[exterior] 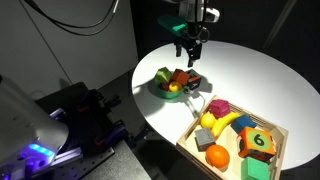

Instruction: Move the orange block from the bowl to the table

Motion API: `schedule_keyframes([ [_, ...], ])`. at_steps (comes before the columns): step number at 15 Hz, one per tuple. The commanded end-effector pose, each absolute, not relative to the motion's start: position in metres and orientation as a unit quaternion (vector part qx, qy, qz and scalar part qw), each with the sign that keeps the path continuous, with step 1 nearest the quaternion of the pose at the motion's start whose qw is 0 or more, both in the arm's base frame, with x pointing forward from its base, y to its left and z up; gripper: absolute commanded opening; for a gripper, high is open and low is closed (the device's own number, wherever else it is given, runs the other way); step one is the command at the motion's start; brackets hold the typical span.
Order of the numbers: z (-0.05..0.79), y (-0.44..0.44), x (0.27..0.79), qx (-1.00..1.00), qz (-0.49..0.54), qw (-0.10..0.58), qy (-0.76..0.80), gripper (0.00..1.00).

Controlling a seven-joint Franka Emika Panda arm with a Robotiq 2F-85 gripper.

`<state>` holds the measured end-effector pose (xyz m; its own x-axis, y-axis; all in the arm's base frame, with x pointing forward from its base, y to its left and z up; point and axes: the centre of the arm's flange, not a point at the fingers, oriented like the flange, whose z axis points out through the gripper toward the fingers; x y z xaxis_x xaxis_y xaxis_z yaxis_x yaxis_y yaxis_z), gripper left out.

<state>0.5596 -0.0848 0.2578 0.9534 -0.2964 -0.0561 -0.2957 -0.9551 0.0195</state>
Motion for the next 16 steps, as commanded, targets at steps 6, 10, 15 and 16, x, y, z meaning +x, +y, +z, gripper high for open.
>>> schedule_keyframes([
  [6,0.229,-0.077,0.573,0.986,-0.039,0.006,-0.161,1.00],
  [10,0.222,-0.070,0.573,0.987,-0.043,0.008,-0.155,1.00],
  [15,0.214,-0.069,0.573,0.987,-0.046,0.013,-0.154,1.00],
  [16,0.212,-0.070,0.573,0.987,-0.047,0.014,-0.155,1.00],
])
